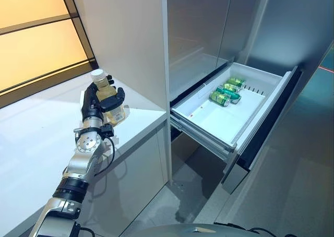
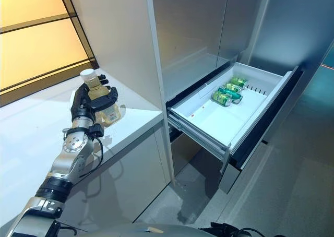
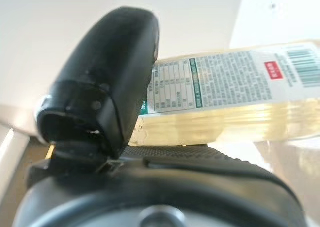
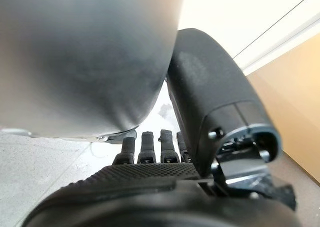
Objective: Put drinks into fridge and close the fridge
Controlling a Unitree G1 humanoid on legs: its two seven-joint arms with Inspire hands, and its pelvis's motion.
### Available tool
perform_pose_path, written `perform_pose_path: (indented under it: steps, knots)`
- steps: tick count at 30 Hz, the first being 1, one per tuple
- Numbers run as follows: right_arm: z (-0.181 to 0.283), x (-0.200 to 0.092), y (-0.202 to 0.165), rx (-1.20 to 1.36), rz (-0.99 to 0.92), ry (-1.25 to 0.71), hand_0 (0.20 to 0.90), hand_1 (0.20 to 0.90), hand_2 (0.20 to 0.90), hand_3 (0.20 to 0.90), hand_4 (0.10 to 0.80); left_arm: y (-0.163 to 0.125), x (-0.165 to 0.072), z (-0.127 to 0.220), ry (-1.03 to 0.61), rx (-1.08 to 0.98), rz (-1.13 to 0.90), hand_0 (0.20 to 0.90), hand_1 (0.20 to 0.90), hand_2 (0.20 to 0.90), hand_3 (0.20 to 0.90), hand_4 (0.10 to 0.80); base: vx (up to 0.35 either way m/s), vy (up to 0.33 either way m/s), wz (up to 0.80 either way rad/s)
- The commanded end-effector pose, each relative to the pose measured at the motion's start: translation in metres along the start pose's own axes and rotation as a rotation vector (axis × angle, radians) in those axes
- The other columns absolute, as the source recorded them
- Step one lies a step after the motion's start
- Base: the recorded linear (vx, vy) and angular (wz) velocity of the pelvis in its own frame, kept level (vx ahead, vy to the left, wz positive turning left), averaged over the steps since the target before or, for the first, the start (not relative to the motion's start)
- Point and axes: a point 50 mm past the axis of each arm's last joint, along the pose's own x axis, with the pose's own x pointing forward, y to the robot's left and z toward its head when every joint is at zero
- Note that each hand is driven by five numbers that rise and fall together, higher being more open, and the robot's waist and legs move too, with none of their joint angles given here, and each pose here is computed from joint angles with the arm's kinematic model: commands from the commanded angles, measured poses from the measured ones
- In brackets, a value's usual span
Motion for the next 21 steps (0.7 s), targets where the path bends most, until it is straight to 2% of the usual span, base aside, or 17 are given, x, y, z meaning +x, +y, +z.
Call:
perform_pose_path:
  steps: [1, 7, 14, 19, 21]
  knots:
    - [-0.027, -0.005, -0.011, -0.009, -0.033, 0.094, 0.900, 0.900, 0.900, 0.900, 0.800, -0.027, 0.009, 0.056, -0.312, -0.283, -0.096, 0.300, 0.300, 0.300, 0.200, 0.100, 0.034, 0.028, 0.01]
    - [-0.028, -0.009, -0.021, -0.025, -0.012, 0.046, 0.900, 0.900, 0.900, 0.900, 0.800, -0.032, -0.003, 0.077, -0.444, -0.350, -0.184, 0.300, 0.300, 0.300, 0.200, 0.100, -0.004, -0.010, 0.00]
    - [0.036, -0.011, -0.019, -0.052, 0.105, -0.158, 0.900, 0.900, 0.900, 0.900, 0.800, -0.060, -0.021, 0.125, -0.645, -0.318, -0.425, 0.300, 0.300, 0.300, 0.200, 0.100, -0.034, -0.076, 0.00]
    - [0.066, -0.013, 0.011, -0.065, 0.310, -0.325, 0.900, 0.900, 0.900, 0.900, 0.800, -0.077, -0.033, 0.147, -0.735, -0.290, -0.628, 0.300, 0.300, 0.300, 0.200, 0.100, -0.041, -0.038, 0.02]
    - [0.076, -0.015, 0.033, -0.096, 0.400, -0.400, 0.900, 0.900, 0.900, 0.900, 0.800, -0.083, -0.038, 0.151, -0.755, -0.289, -0.701, 0.300, 0.300, 0.300, 0.200, 0.100, -0.052, -0.017, 0.00]
